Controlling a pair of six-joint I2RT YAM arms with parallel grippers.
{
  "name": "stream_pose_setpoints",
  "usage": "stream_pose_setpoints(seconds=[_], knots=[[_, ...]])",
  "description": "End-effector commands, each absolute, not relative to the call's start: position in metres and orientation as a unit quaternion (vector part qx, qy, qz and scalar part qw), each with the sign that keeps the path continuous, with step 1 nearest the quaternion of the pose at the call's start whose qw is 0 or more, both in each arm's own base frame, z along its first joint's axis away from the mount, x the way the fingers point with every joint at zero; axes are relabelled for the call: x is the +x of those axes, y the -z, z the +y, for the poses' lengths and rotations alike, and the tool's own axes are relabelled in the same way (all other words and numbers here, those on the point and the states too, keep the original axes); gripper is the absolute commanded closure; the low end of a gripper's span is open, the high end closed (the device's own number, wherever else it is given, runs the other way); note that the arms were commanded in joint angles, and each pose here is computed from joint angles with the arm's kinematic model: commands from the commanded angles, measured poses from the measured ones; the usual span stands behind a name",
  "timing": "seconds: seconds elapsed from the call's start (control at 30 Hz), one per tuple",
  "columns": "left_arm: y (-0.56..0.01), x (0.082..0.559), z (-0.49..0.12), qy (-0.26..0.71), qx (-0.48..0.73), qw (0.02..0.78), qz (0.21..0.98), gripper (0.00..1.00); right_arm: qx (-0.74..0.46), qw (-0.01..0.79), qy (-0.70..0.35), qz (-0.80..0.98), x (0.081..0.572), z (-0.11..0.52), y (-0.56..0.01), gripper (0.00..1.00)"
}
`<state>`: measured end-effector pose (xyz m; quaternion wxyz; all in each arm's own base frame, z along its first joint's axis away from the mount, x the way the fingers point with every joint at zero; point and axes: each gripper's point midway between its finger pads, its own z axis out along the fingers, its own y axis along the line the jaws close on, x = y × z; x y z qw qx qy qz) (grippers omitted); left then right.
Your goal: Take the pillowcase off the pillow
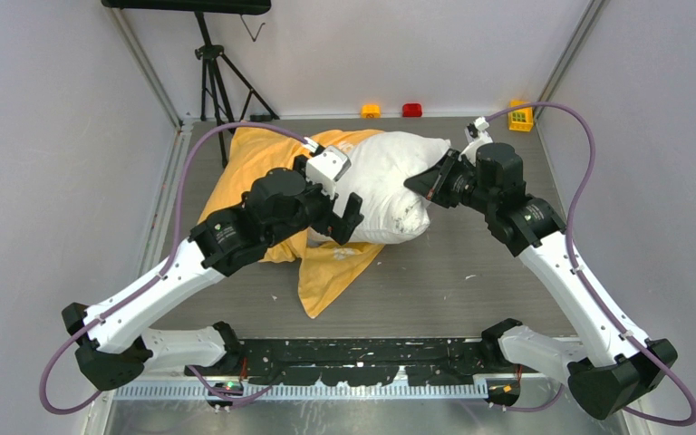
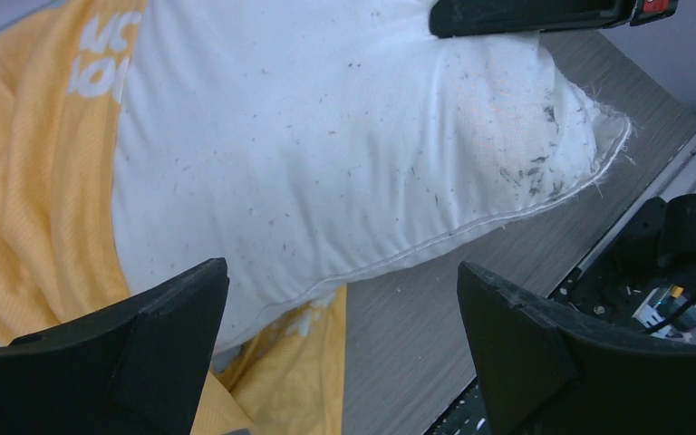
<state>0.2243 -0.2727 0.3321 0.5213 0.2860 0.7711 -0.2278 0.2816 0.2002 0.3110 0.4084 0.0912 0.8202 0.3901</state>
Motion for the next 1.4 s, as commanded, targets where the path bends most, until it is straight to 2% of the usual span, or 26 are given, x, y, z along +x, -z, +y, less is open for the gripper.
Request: stream_pose_setpoints(seconds=[0.0,0.1,0.33,0.5,0.77,1.0,1.07,1.13,1.23,1.3,1.33,1.37], knots=[[-0.36,0.234,-0.277,0.207,0.331,0.574,0.72,0.0,0.071,0.455,-0.443,0.769,0.285,0.21,-0.363,1.0],[-0.352,0.234,-0.278,0.18,0.383,0.573,0.702,0.0,0.067,0.456,-0.442,0.77,0.285,0.21,-0.362,1.0],[-0.362,0.24,-0.293,0.17,0.425,0.577,0.676,0.0,0.052,0.449,-0.452,0.769,0.285,0.217,-0.366,1.0],[-0.334,0.241,-0.317,0.154,0.479,0.534,0.68,0.0,0.052,0.448,-0.457,0.766,0.283,0.217,-0.37,1.0],[-0.299,0.216,-0.358,0.193,0.564,0.496,0.631,0.0,0.05,0.439,-0.484,0.755,0.278,0.224,-0.383,1.0],[-0.251,0.245,-0.346,0.103,0.56,0.479,0.668,0.01,0.039,0.433,-0.505,0.746,0.266,0.225,-0.397,1.0],[-0.245,0.256,-0.341,0.073,0.539,0.492,0.68,0.1,0.038,0.435,-0.505,0.744,0.263,0.224,-0.398,1.0],[-0.249,0.263,-0.336,0.064,0.517,0.512,0.683,0.27,0.04,0.441,-0.497,0.746,0.262,0.221,-0.395,1.0],[-0.26,0.264,-0.329,0.06,0.494,0.536,0.682,0.63,0.045,0.454,-0.479,0.75,0.261,0.212,-0.393,0.96],[-0.268,0.265,-0.321,0.055,0.482,0.546,0.683,0.88,0.048,0.466,-0.465,0.751,0.261,0.206,-0.391,0.87],[-0.271,0.264,-0.318,0.052,0.478,0.55,0.683,0.95,0.05,0.474,-0.458,0.751,0.26,0.202,-0.391,0.83],[-0.275,0.263,-0.314,0.051,0.474,0.554,0.682,1.0,0.053,0.482,-0.445,0.753,0.261,0.197,-0.389,0.74]])
